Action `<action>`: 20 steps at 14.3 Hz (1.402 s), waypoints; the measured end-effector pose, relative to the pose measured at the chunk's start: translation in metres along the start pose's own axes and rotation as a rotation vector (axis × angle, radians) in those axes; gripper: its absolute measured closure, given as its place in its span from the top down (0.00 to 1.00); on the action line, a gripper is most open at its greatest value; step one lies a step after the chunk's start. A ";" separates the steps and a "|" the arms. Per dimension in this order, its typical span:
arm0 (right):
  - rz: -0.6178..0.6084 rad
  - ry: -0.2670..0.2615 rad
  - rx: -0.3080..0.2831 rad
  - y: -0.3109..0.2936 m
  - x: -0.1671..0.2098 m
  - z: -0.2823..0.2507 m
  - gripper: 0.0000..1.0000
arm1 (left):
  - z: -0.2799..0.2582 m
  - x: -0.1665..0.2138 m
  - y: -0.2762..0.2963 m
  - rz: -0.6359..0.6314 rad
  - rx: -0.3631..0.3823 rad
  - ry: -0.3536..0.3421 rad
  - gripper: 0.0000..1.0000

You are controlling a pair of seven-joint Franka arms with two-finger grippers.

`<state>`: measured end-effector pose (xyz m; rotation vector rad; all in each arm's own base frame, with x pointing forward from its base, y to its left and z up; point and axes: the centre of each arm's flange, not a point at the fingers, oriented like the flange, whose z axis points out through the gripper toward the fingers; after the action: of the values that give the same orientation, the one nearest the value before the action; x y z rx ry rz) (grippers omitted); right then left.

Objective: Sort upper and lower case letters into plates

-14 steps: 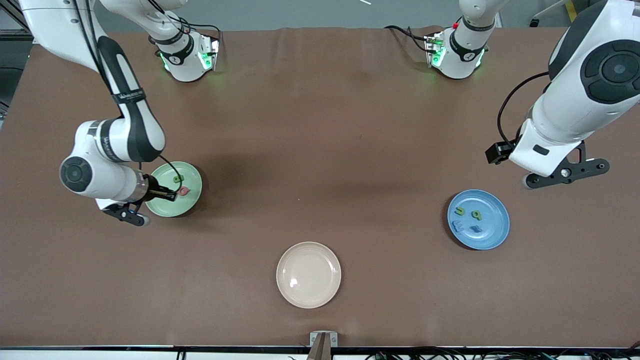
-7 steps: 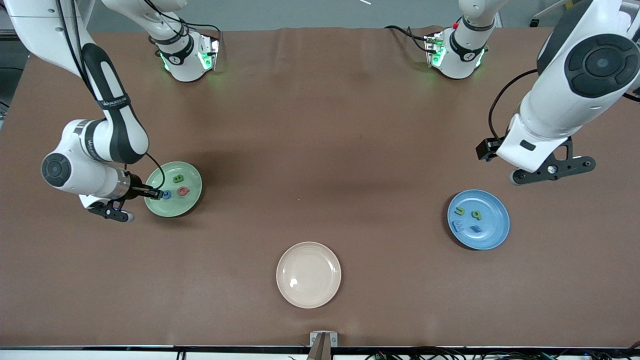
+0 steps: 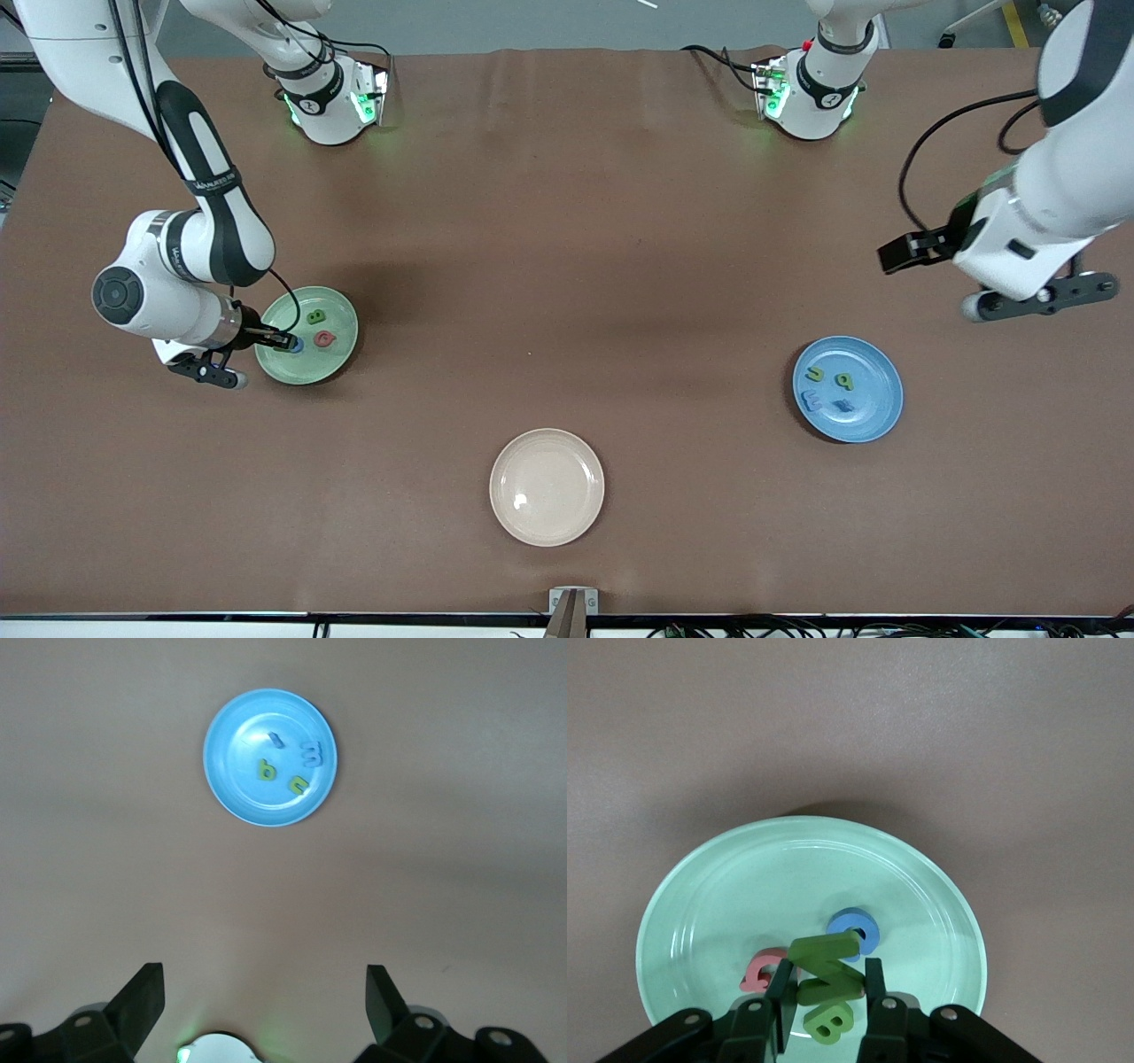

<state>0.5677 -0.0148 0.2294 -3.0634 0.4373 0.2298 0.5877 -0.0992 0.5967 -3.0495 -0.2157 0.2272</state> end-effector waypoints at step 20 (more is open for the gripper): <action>-0.177 -0.051 -0.065 -0.023 0.040 -0.226 1.00 | -0.018 -0.087 -0.022 0.015 -0.061 0.125 1.00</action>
<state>0.6436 -0.0171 0.4472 -3.1270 0.1577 0.3197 0.5024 -0.0913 0.6291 -3.1120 -0.1947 0.0310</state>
